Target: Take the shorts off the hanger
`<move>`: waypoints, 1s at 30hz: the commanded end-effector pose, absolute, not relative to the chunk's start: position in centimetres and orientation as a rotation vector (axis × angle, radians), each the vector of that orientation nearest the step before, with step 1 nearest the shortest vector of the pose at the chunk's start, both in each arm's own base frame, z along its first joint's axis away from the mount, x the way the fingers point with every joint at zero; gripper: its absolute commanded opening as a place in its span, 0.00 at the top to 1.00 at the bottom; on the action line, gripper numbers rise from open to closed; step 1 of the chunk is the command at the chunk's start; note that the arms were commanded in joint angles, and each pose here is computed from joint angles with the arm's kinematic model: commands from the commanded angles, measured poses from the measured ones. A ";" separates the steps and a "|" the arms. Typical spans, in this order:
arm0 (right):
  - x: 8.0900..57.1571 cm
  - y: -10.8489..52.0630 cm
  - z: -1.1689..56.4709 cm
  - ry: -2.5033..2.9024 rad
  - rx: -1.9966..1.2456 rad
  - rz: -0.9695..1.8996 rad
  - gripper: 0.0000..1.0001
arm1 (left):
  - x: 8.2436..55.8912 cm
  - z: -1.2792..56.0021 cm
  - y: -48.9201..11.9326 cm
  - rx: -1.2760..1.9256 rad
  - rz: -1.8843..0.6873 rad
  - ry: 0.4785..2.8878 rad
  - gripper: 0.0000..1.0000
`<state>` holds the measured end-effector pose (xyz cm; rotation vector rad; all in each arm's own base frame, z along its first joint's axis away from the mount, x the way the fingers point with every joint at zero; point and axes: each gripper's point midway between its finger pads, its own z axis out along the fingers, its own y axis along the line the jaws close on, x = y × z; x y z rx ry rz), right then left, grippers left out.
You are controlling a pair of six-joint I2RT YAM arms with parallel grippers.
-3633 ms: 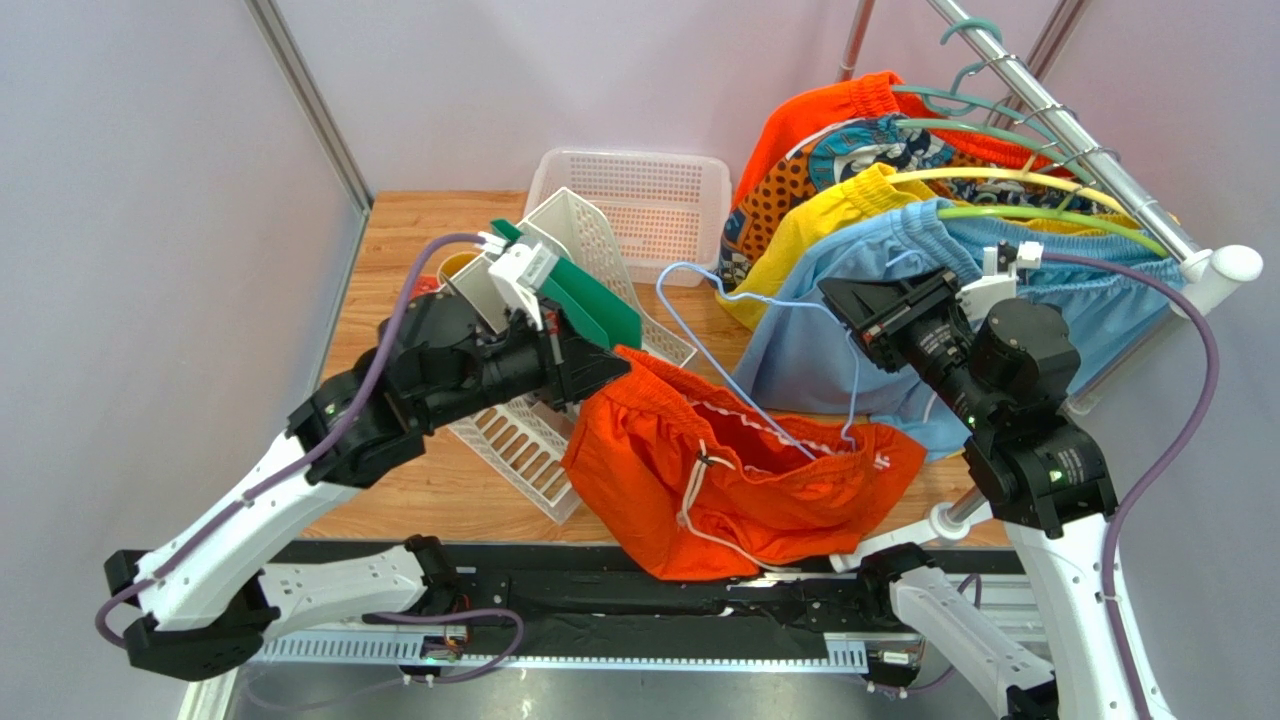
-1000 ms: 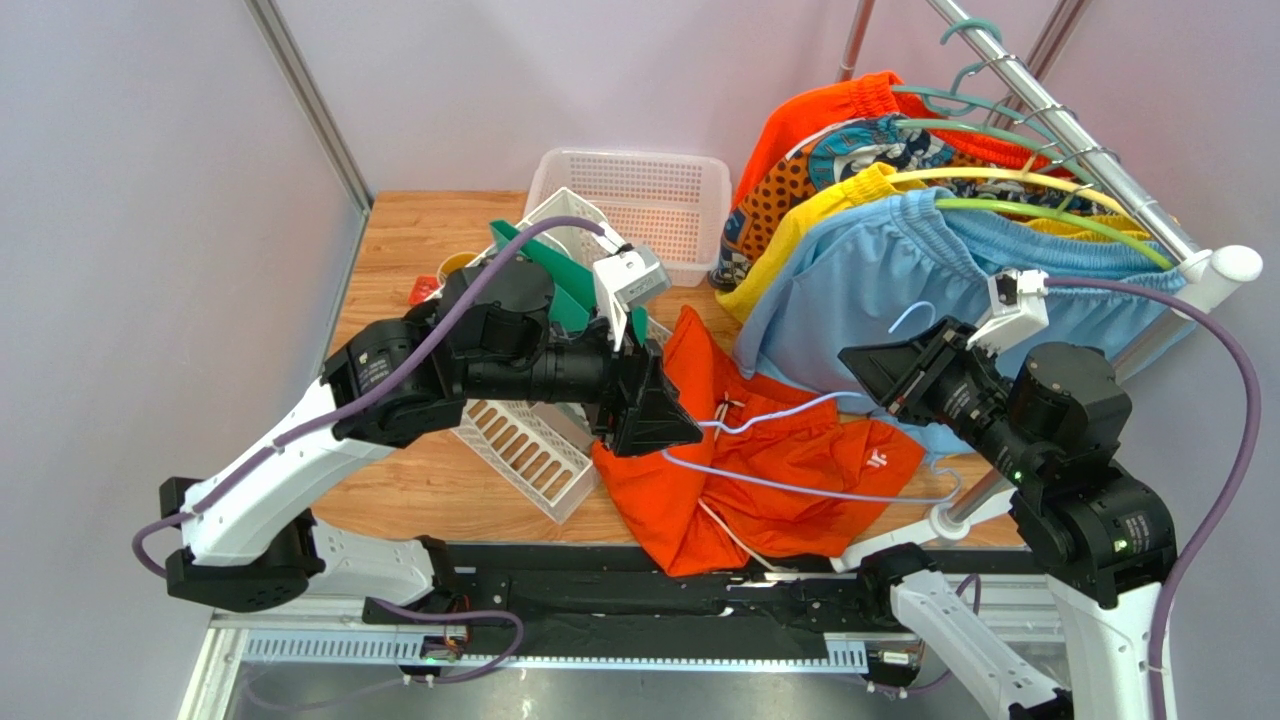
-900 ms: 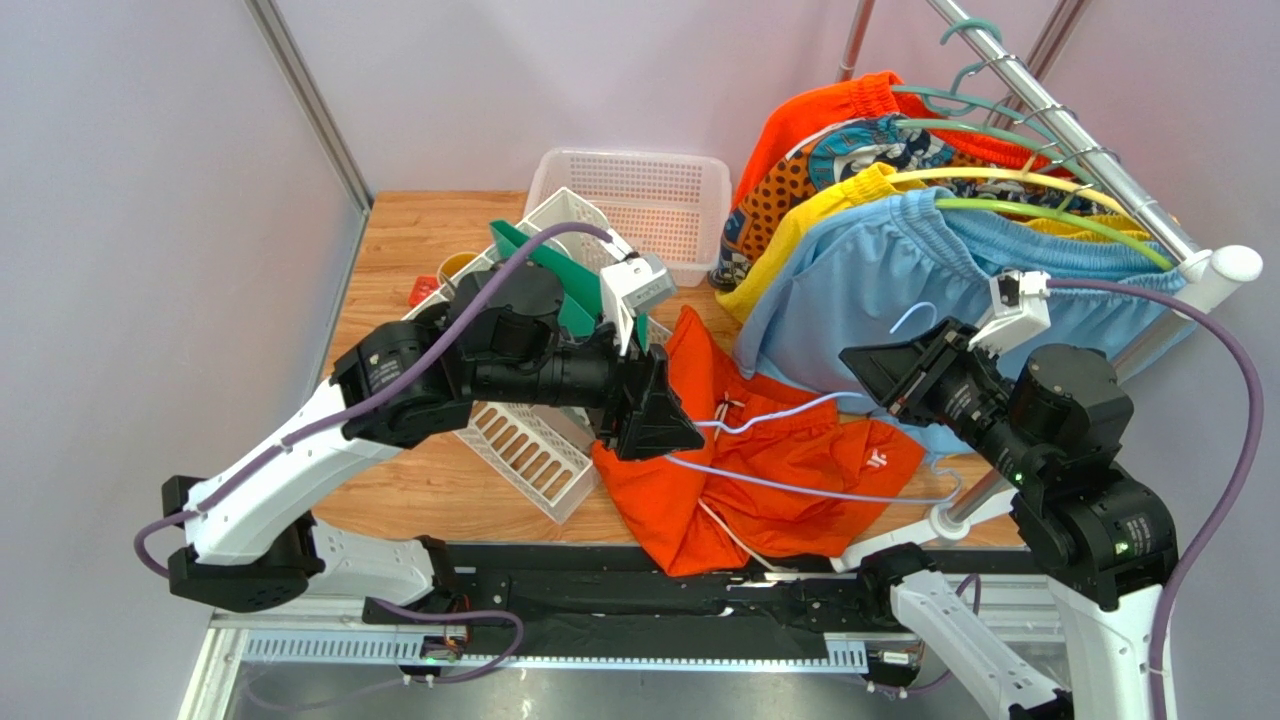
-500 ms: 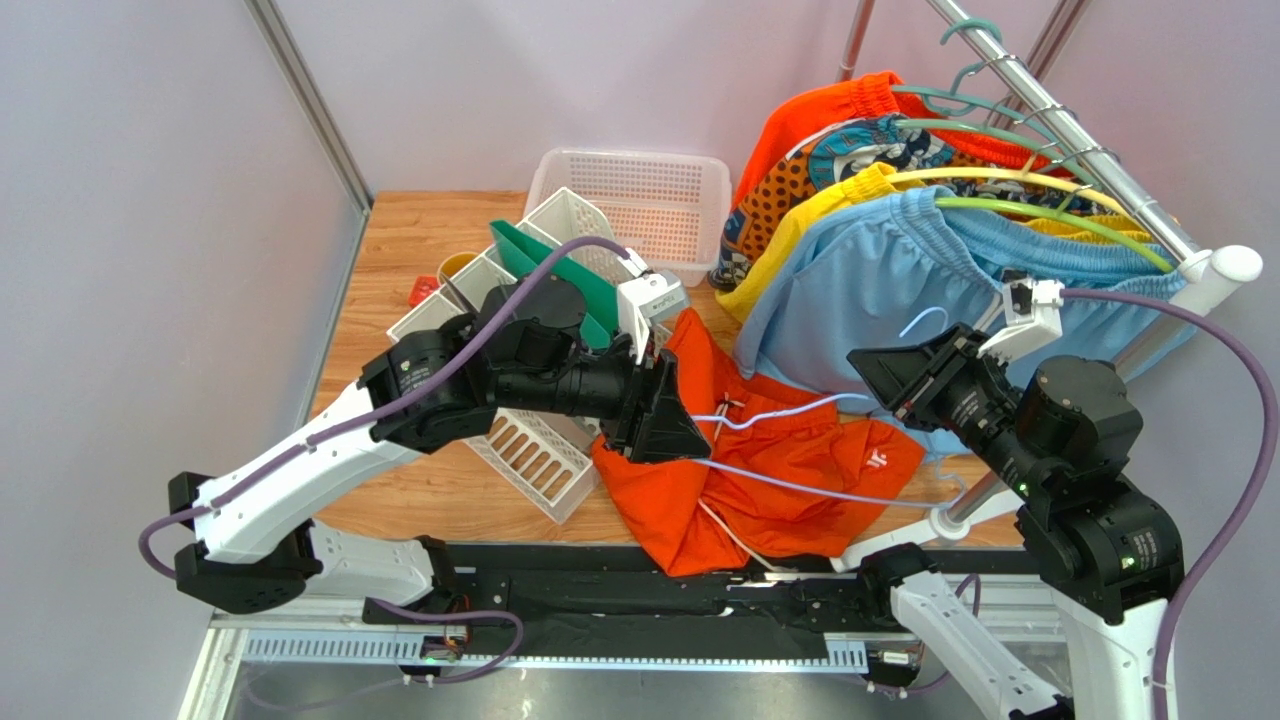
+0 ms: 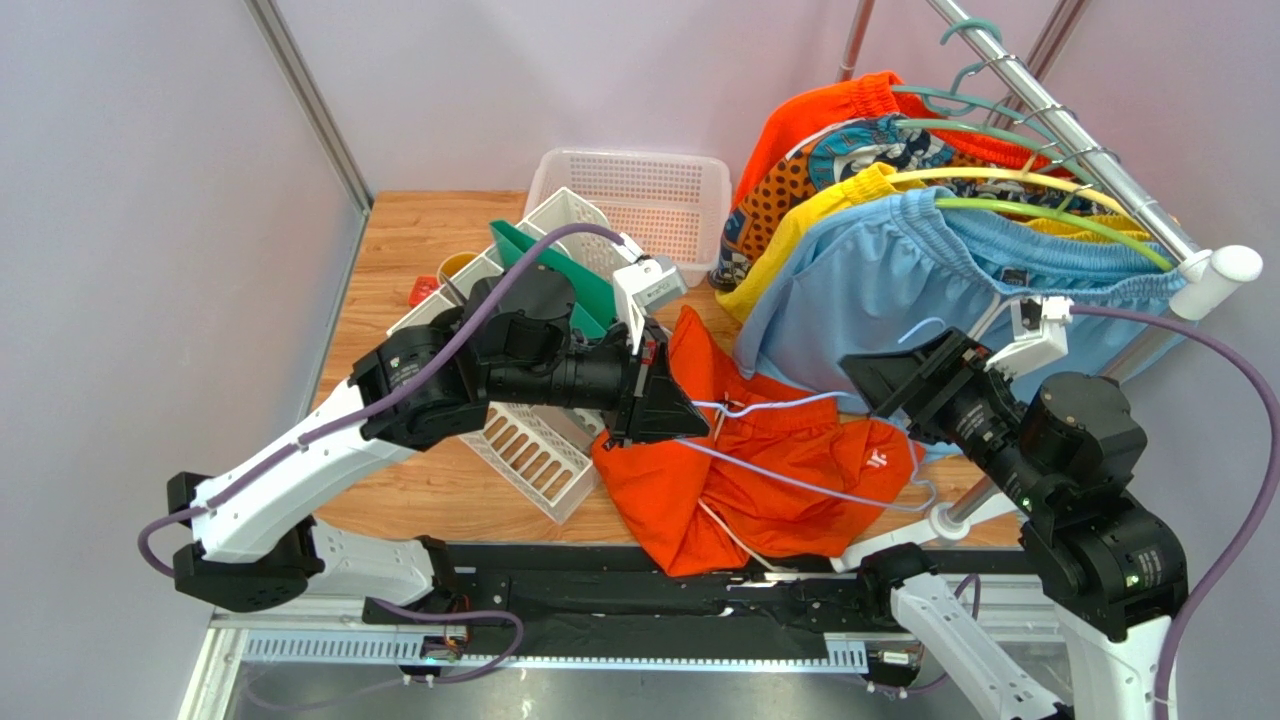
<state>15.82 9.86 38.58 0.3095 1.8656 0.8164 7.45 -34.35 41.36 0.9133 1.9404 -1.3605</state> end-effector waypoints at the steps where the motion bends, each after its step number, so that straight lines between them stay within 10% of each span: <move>1: 14.2 8.9 38.2 1.867 0.357 0.803 0.15 | 8.2 44.1 -34.6 0.926 -1.340 1.815 1.00; 8: 10.5 7.2 37.5 1.845 0.426 0.801 0.00 | 9.1 45.8 -36.9 0.967 -1.345 1.748 1.00; 30: 3.7 0.8 38.7 1.619 0.674 0.725 0.07 | 12.7 52.7 -44.1 0.957 -1.368 1.458 1.00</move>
